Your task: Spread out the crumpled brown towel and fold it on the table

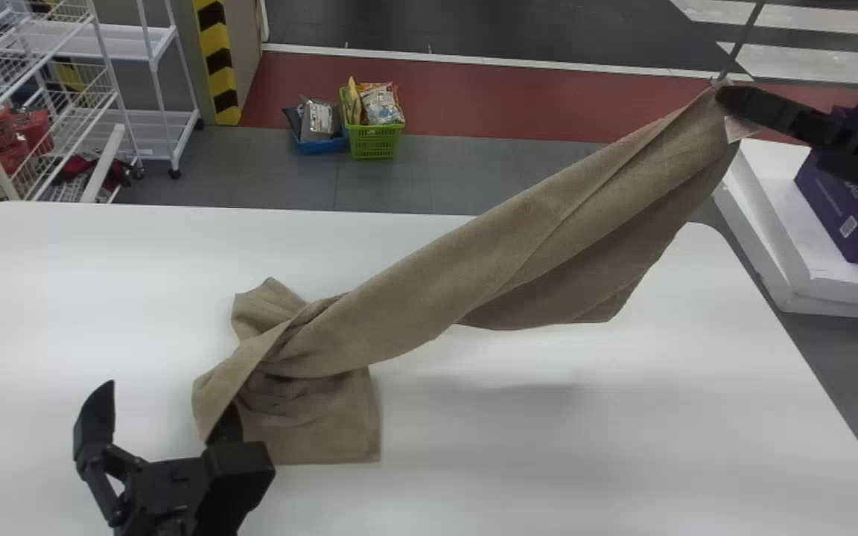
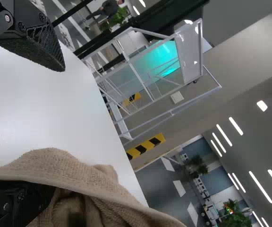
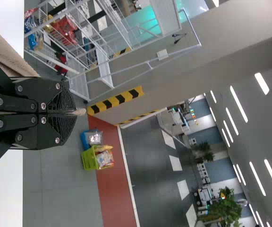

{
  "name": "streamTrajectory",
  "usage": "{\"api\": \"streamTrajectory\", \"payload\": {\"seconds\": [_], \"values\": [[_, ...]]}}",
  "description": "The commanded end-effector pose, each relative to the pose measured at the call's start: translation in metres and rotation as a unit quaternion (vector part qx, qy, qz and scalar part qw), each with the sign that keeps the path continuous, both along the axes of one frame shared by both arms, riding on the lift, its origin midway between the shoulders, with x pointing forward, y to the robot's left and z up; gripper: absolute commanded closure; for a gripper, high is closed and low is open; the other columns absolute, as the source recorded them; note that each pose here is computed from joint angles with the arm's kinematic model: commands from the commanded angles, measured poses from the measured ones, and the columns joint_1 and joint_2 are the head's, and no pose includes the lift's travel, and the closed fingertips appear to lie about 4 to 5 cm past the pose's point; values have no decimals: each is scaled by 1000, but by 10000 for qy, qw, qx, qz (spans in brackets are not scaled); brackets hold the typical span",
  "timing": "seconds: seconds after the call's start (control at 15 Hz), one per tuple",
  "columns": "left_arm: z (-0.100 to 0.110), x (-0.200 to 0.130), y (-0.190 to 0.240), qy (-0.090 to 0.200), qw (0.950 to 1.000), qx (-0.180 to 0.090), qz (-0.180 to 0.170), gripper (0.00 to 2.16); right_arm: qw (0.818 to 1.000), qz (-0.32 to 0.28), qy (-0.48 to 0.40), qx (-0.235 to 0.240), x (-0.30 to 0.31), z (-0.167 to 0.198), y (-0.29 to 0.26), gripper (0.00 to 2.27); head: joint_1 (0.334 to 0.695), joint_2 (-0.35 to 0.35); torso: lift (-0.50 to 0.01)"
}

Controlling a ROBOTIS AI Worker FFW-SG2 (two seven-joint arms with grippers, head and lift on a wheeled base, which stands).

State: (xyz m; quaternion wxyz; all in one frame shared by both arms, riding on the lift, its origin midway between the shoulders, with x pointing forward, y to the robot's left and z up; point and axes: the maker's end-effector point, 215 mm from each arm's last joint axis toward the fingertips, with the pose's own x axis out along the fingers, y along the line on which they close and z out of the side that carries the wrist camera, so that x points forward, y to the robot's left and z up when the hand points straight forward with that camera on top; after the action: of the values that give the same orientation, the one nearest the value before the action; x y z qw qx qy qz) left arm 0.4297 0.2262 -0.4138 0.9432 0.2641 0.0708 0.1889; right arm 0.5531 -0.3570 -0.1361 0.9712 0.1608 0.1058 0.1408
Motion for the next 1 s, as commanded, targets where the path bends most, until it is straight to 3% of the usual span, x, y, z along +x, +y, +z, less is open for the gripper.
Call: {"api": "streamTrajectory", "payload": {"seconds": [0.0, 0.67, 0.93], "values": [[7, 4, 10, -39, 9999, 21, 96, 211, 9998, -193, -12, -14, -4, 4, -27, 1744, 695, -143, -127], [12, 19, 45, 68, 9991, 233, 349, 211, 9970, -765, 53, 112, -13, 11, -110, 1744, 680, -206, -127], [16, 21, 38, 39, 9990, 377, 245, 296, 9961, -874, 44, 121, -18, 9, -124, 1744, 673, -225, -127]]}}
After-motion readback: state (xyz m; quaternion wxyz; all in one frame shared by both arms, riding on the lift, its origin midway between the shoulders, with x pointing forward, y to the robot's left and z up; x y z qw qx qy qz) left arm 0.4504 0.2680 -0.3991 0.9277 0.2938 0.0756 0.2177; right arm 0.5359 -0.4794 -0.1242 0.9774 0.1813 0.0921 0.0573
